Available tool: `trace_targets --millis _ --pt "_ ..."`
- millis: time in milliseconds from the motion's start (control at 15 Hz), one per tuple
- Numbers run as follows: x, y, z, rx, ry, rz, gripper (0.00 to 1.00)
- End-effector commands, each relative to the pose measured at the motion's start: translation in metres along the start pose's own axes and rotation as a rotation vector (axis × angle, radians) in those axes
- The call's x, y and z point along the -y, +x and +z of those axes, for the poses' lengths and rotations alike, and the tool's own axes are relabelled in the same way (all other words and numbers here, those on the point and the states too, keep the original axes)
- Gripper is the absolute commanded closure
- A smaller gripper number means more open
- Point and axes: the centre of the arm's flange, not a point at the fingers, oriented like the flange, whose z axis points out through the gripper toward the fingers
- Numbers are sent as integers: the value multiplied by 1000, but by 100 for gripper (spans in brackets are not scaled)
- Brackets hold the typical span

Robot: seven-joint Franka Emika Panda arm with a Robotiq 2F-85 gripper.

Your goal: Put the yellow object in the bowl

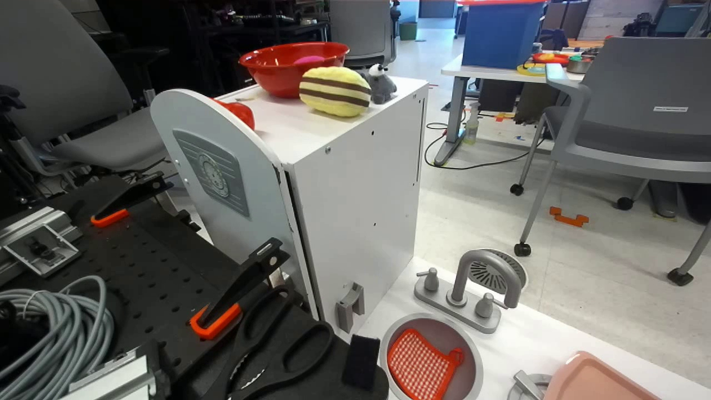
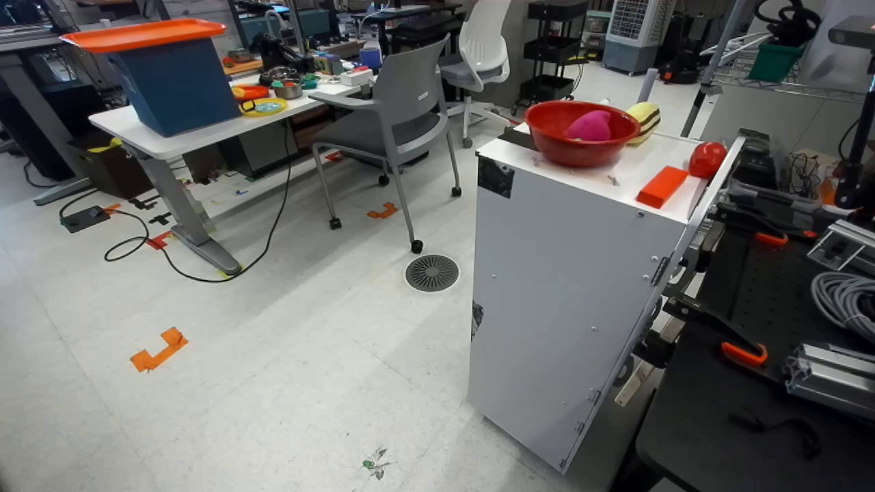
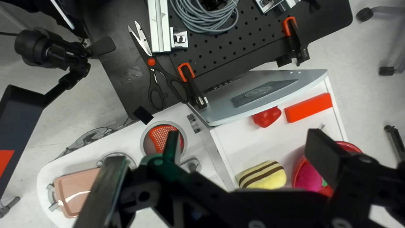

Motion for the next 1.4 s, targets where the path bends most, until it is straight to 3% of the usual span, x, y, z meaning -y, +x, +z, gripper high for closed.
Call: trace_targets --millis 0,467,933,1133,1333 --pt "-3 43 -17 48 -18 44 0" --pt "18 98 -25 67 -70 38 0" --pt "91 91 -16 -159 -259 -243 0" --pt "105 81 -12 -248 -242 -295 0" --pt "93 69 -9 -283 -114 -329 0"
